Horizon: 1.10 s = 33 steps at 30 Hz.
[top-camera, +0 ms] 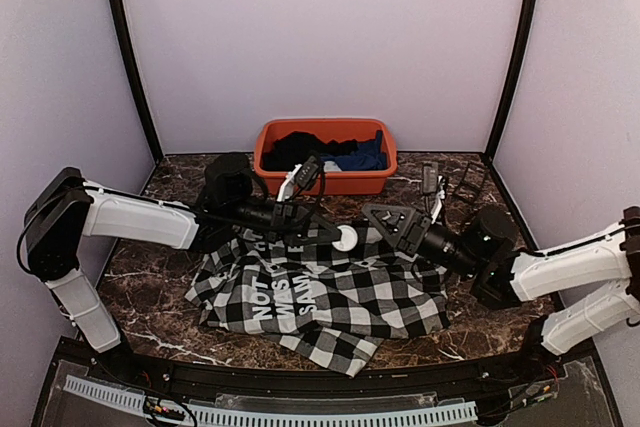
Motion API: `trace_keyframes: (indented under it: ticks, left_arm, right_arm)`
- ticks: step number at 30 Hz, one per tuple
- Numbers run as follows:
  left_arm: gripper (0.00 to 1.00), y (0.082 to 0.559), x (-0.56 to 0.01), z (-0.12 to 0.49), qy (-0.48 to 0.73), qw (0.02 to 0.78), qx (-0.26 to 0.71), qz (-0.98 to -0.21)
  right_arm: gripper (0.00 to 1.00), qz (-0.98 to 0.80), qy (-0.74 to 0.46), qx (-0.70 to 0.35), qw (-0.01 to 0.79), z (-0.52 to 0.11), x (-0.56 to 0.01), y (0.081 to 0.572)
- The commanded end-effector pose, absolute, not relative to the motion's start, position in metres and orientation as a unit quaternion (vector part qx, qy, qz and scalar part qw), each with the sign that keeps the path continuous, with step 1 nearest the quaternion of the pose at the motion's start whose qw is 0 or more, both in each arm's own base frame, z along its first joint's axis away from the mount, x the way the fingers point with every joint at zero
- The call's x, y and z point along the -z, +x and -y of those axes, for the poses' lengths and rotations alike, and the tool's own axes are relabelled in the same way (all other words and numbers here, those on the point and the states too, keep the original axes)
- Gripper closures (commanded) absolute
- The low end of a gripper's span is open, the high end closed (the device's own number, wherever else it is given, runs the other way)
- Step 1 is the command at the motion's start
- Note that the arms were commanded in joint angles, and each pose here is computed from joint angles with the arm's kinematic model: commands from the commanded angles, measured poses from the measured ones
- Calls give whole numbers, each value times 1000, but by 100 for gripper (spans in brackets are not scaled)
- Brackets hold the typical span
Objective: Pin the brooch onto the clothing
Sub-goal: Pass from the right arm to the left, then pass from the left arm to the right
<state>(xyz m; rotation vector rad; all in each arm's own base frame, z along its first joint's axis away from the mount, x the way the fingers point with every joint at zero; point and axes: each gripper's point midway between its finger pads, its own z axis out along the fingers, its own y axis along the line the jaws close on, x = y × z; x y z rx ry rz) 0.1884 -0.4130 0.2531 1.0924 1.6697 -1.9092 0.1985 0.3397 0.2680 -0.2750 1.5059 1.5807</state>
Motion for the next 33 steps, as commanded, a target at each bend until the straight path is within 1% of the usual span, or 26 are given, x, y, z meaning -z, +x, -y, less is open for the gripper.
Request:
trace_keyframes:
  ticks: [1,4,7,11,15,21,28,33]
  left_arm:
    - [99,174,-266,409,428,187,678,-568]
    - [99,175,-263,410,431,182,675,-571]
    - [99,175,-262,411,432,179,675,-571]
    - [99,175,-260,412,434,176,674,-571]
    - [99,173,-259,411,438,172,674,-570]
    - [99,171,-256,410,445,167,668,-572]
    - [99,169,-257,408,452,165,666,-571]
    - [99,168,-257,407,458,171,659,-572]
  right_arm:
    - [67,-640,-214,-575,463,-340,-285,194]
    - [61,-644,-264,-549,464,-338,-296,187]
    - [53,-652,-311,-531,444,-343,-300,180]
    - [50,-674,-350,-518,393,-352,-289,172]
    - [51,-680,-365,-522,362,-358,-279,168]
    - [57,-695,-389,-521,307,-368,-264,162]
    - [63,-697,-399,-512,303,-370,-262,163]
    - [73,-701,-407,-507,294,-367,-258,162]
